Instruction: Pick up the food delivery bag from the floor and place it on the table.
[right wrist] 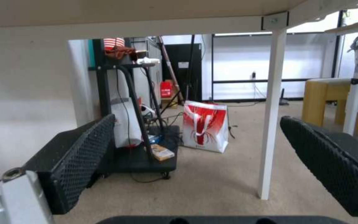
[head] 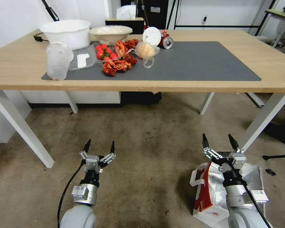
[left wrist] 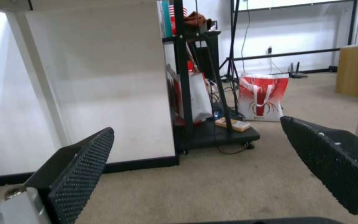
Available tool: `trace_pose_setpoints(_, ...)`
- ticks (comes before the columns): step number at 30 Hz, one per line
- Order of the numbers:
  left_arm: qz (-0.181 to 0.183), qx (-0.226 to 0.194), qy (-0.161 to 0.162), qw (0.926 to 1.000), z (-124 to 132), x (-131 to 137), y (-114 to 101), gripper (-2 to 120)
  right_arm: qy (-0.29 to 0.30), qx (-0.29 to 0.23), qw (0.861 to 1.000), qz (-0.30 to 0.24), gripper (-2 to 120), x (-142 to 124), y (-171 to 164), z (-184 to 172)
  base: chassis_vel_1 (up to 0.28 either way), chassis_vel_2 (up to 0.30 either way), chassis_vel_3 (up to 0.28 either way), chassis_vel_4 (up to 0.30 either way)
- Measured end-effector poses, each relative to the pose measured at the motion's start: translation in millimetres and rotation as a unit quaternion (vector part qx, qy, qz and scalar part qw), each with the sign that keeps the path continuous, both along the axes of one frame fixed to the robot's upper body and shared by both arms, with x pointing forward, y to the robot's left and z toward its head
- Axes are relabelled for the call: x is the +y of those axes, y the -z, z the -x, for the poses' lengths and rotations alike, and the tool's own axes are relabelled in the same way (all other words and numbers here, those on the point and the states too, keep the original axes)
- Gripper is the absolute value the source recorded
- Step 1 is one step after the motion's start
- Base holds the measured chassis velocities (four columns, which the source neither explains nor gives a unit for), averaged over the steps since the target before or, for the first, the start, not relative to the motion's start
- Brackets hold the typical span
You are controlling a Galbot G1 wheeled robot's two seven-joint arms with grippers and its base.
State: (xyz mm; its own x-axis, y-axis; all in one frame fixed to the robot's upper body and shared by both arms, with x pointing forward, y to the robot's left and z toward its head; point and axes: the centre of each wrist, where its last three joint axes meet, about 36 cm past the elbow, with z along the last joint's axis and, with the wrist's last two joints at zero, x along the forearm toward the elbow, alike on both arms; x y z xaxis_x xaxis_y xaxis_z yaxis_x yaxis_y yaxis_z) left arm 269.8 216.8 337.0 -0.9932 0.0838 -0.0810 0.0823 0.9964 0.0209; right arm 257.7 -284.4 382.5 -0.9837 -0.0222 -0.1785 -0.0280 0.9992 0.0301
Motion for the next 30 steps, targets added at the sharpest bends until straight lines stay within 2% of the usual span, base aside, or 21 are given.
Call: trace_pose_setpoints(30,0.01,0.005,0.004,0.9999,2.4,-4.3,0.6,100,-0.001,0.002,1.0,0.003,100,-3.5,0.9,0.8,0.0,0.0,0.0,0.0)
